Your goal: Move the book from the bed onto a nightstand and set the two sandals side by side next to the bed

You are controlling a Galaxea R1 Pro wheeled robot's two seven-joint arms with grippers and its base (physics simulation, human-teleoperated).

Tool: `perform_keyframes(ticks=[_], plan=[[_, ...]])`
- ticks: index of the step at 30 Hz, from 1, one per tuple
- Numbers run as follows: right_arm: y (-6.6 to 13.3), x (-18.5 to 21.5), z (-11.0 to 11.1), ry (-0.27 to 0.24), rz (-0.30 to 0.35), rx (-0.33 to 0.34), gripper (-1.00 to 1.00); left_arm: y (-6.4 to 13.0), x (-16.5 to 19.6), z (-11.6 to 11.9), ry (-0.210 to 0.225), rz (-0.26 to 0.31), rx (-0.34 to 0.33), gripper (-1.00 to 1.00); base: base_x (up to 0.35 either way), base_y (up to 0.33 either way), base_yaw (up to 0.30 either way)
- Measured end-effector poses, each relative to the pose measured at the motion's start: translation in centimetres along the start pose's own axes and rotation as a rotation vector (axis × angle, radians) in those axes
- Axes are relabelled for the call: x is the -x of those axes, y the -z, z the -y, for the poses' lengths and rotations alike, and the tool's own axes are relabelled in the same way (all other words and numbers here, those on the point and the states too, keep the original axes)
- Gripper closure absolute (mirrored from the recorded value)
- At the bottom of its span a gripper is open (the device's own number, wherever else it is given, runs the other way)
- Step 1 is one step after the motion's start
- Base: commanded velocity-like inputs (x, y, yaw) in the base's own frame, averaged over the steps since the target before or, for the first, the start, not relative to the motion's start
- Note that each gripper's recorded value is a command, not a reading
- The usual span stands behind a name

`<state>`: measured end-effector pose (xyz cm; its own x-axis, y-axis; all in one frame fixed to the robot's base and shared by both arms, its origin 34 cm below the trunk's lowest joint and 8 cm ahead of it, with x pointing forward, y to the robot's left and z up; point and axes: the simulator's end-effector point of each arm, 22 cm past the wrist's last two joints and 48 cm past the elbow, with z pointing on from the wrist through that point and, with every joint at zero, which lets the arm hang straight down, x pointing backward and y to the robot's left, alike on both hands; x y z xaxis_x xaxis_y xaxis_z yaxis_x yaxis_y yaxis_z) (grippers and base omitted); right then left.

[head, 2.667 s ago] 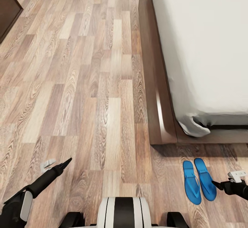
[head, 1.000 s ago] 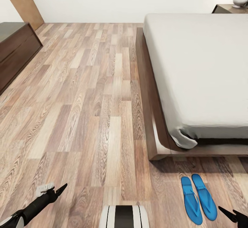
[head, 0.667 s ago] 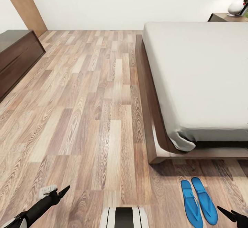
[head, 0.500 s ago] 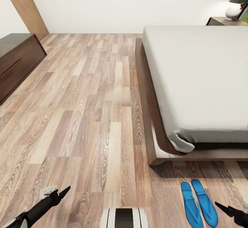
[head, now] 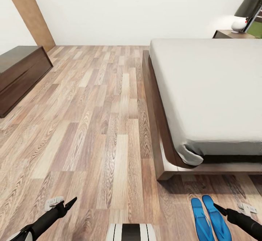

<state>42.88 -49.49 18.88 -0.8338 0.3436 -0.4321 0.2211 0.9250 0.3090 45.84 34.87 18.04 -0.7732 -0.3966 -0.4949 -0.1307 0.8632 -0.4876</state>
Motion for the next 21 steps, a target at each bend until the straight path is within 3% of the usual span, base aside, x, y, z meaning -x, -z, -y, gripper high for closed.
perform_keyframes(ticks=[10,13,21], plan=[[0.2,0.8,-0.3,0.008,0.022,0.003,-1.00,0.0,-1.1,0.8,0.019,-0.008,-0.012,-1.00,0.000,0.000,0.000],[-0.2,-0.6,-0.8,0.012,0.004,0.006,-1.00,-0.5,-2.8,1.7,0.030,-0.034,-0.017,-1.00,0.000,0.000,0.000],[-1.1,-3.9,-2.7,-0.039,-0.038,0.027,-1.00,-0.7,-6.9,3.4,0.089,-0.086,-0.030,-1.00,0.000,0.000,0.000]])
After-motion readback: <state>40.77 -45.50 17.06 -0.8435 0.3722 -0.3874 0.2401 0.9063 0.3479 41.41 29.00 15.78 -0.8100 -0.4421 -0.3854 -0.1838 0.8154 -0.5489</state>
